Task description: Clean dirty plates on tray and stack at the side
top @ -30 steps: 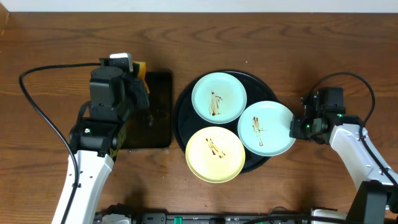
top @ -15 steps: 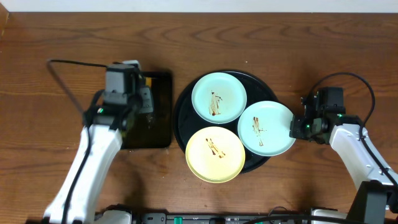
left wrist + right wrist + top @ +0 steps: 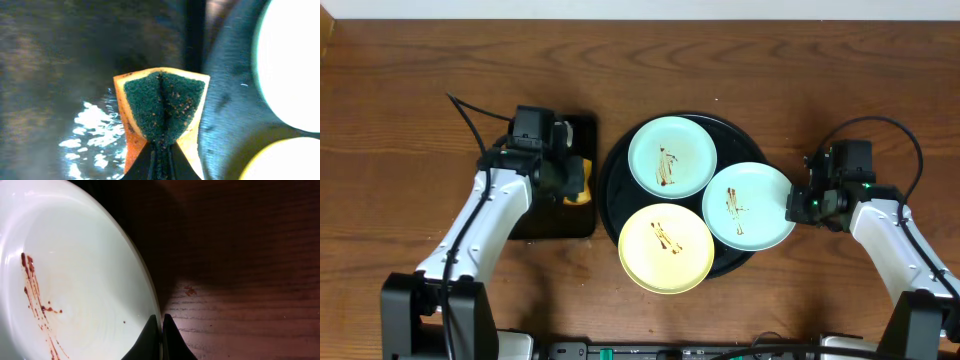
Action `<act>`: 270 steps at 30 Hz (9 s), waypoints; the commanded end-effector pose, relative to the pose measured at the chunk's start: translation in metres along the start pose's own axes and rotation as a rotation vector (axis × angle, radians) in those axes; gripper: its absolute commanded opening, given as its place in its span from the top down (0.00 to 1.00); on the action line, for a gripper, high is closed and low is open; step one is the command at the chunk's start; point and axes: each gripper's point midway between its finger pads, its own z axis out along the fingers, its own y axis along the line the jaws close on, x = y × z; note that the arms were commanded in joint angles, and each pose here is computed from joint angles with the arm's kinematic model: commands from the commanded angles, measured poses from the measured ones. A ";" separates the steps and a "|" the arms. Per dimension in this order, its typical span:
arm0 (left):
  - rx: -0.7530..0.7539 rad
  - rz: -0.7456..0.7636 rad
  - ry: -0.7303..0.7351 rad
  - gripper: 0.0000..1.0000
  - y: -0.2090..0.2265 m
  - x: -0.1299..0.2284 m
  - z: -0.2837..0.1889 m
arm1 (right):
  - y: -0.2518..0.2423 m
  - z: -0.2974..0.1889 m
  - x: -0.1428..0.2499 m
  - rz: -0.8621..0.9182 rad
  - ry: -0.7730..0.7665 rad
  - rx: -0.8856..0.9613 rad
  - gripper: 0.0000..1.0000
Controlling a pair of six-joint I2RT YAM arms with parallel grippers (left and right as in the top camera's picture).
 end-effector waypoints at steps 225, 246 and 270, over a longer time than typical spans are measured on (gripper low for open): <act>-0.058 0.126 -0.095 0.92 -0.088 -0.040 -0.077 | -0.082 -0.139 -0.117 0.326 -0.439 0.567 0.99; -0.058 0.126 -0.094 0.92 -0.088 -0.040 -0.077 | -0.177 -0.033 -0.082 0.573 -0.121 0.519 0.99; -0.054 0.127 -0.103 0.92 -0.090 -0.044 -0.074 | 0.088 -0.066 -0.115 -0.157 -0.206 -0.286 0.53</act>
